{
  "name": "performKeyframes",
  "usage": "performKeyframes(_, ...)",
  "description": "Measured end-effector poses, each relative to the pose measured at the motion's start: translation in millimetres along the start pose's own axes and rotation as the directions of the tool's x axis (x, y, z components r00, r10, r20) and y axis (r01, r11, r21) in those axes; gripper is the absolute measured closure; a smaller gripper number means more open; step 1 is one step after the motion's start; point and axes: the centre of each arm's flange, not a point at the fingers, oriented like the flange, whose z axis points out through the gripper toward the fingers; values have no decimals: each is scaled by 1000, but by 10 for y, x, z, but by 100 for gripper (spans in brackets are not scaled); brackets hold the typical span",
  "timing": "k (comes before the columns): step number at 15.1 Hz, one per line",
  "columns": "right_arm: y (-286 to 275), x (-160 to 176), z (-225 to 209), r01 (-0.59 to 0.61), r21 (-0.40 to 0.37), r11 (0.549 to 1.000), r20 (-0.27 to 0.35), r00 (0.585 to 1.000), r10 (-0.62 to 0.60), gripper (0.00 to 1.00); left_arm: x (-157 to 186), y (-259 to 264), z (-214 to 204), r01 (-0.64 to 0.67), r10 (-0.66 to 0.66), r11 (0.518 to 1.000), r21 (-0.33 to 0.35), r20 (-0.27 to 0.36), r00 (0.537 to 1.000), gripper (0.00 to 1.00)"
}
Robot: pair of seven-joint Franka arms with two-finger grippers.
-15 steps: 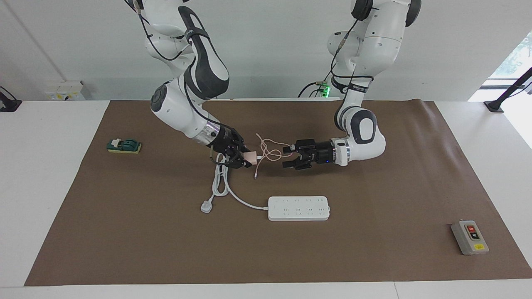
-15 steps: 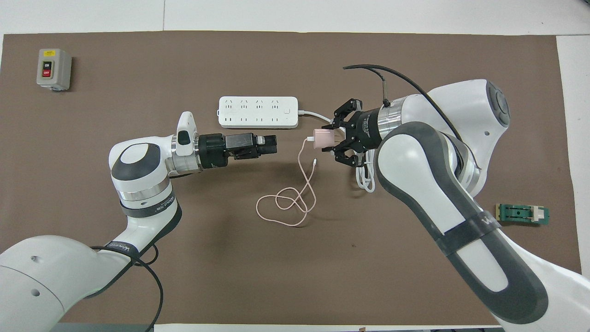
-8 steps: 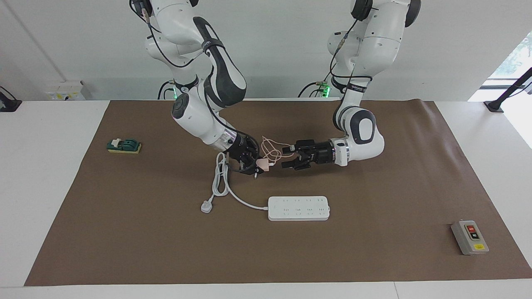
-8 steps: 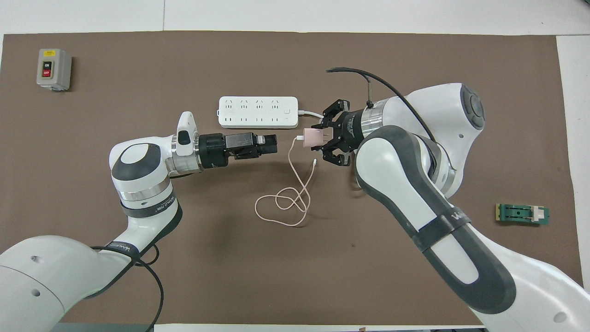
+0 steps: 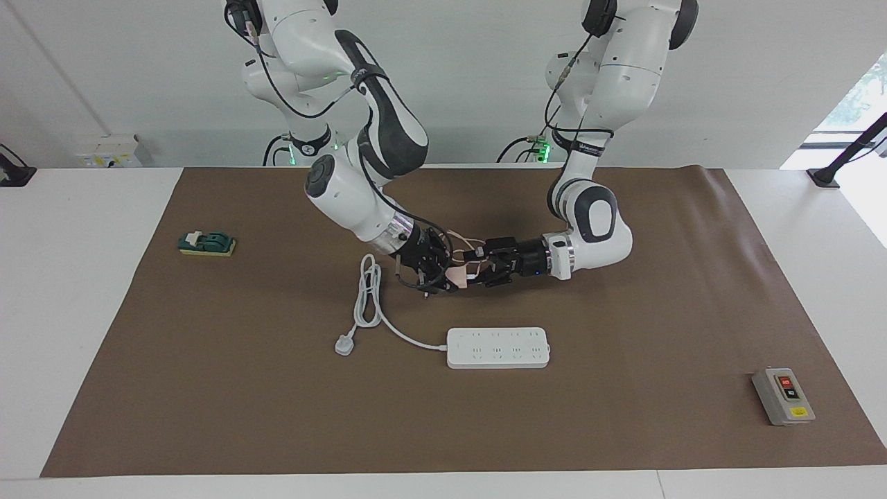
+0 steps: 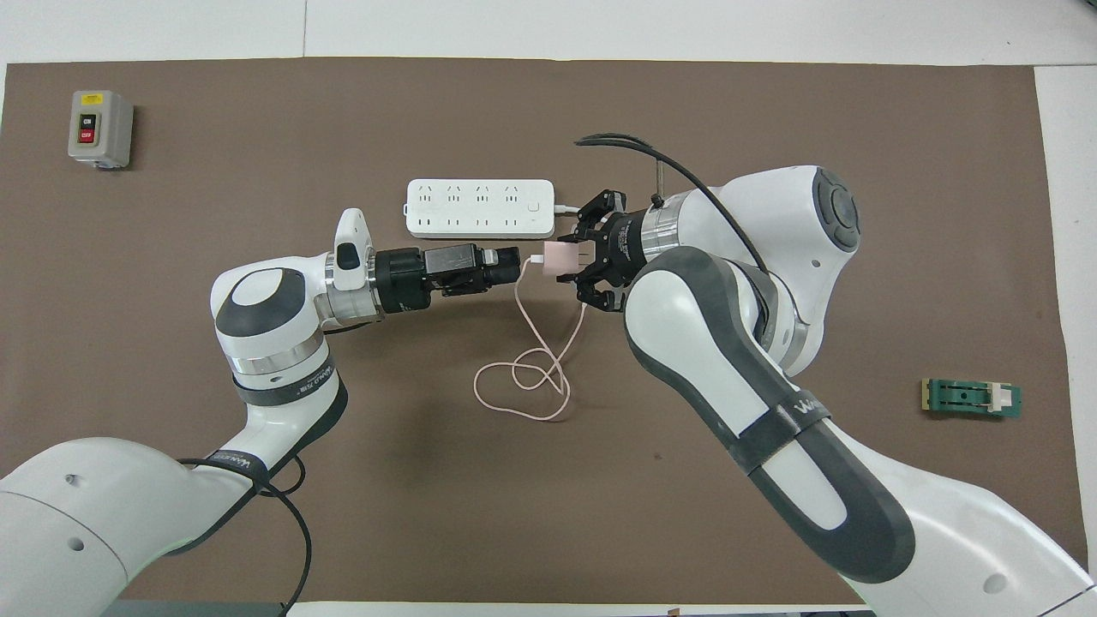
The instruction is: Plug charger into power strip
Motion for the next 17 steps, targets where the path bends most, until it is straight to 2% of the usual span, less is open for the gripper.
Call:
performKeyframes(14, 70, -93, 113, 0, -13, 1000, -1, 1000, 0, 53, 133, 3, -2, -12, 12, 1000, 1, -17, 1000, 0)
performKeyframes(17, 43, -89, 97, -1, 10, 1000, -1, 1000, 1, 53, 157, -1, -43, -12, 13, 1000, 2, -24, 1000, 0)
